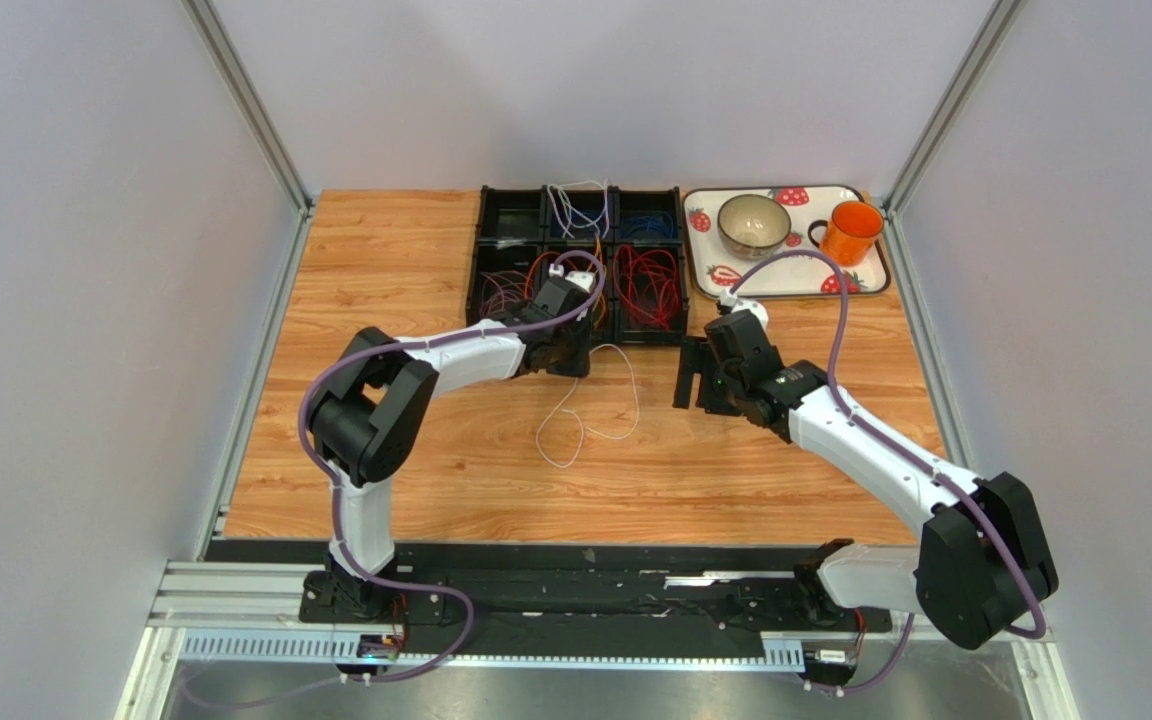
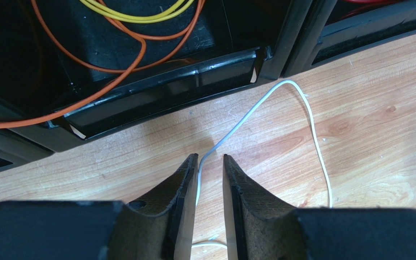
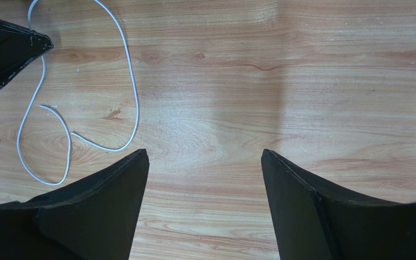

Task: Untangle the cables
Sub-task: Pick up the cable at the center of the board.

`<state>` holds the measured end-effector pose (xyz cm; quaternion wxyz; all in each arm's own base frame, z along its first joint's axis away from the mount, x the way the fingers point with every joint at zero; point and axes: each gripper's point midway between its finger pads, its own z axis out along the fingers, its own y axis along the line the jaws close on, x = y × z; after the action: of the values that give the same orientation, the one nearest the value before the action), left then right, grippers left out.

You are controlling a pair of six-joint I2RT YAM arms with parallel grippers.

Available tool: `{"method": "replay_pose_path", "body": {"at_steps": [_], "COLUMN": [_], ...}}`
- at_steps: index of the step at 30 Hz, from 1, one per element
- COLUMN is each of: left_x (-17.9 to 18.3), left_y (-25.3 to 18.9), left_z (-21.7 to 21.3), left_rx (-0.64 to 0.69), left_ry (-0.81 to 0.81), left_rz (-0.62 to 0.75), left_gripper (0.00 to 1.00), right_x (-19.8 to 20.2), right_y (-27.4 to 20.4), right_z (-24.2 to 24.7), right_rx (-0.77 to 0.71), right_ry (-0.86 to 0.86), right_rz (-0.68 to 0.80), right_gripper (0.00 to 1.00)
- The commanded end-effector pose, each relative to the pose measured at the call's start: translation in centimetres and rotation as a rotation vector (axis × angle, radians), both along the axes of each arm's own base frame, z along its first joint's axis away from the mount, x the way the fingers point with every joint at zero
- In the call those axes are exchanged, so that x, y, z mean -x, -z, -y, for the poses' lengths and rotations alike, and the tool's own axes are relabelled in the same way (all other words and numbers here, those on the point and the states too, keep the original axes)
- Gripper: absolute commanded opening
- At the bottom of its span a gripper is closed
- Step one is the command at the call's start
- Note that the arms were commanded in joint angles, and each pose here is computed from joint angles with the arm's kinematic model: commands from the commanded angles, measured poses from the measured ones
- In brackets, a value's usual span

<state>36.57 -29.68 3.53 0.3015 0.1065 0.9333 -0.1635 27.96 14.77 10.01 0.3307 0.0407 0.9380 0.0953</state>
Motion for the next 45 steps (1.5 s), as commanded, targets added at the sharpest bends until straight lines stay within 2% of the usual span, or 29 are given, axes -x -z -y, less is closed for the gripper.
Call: {"method": "replay_pose_path", "body": {"at_steps": [1,3,5,6,11,16,20,24,36,37,39,45], "left_x": [0.0,0.0,-0.1,-0.1,0.0,0.8,1.2,1.2,-2.9,-3.5,-4.2,-7.0], "left_y": [0.4,0.3,0.0,-0.2,-3.9,-6.3,-10.2,-12.9,-25.2,-27.4,-28.2,-33.5], "left_z": [0.7,0.7,0.7,0.6,0.5,-0.6,-0.5,-1.3,-1.0,-0.9,-0.9,-1.2], "left_rx": [0.025,0.023,0.021,0.020,0.031,-0.016,0.004,-0.056,-0.098,-0.080,-0.091,-0.016], "left_ry": [0.000,-0.001,-0.002,-0.003,0.009,0.012,0.049,0.093,0.108,0.097,0.094,0.025], "left_rz": [0.004,0.004,0.006,0.006,0.046,0.030,0.060,0.077,0.292,0.342,0.362,0.503], "left_gripper": [0.27,0.21,0.02,0.00,0.00,0.00,0.00,0.00,0.00,0.00,0.00,0.00], "right_x": [-1.2,-1.1,-1.2,-1.2,-1.1,-1.0,-0.9,-0.8,-0.6,-0.6,-0.6,-0.6], "right_y": [-1.3,-1.2,-1.3,-1.4,-1.6,-1.4,-1.3,-1.3,-1.1,-1.1,-1.2,-1.1], "right_z": [-0.3,-0.3,-0.4,-0.3,-0.3,-0.4,-0.5,-0.6,-0.7,-0.7,-0.6,-0.5], "right_rx": [-0.014,-0.013,-0.015,-0.018,-0.017,-0.023,-0.029,-0.032,-0.034,-0.033,-0.031,-0.026], "right_ry": [-0.004,-0.004,-0.005,-0.004,-0.004,-0.007,-0.009,-0.011,-0.019,-0.020,-0.018,-0.017], "right_rz": [0.051,0.048,0.050,0.051,0.058,0.050,0.042,0.041,0.024,0.024,0.028,0.024], "right_gripper": [0.80,0.80,0.79,0.79,0.79,0.78,0.77,0.77,0.76,0.76,0.75,0.75]}}
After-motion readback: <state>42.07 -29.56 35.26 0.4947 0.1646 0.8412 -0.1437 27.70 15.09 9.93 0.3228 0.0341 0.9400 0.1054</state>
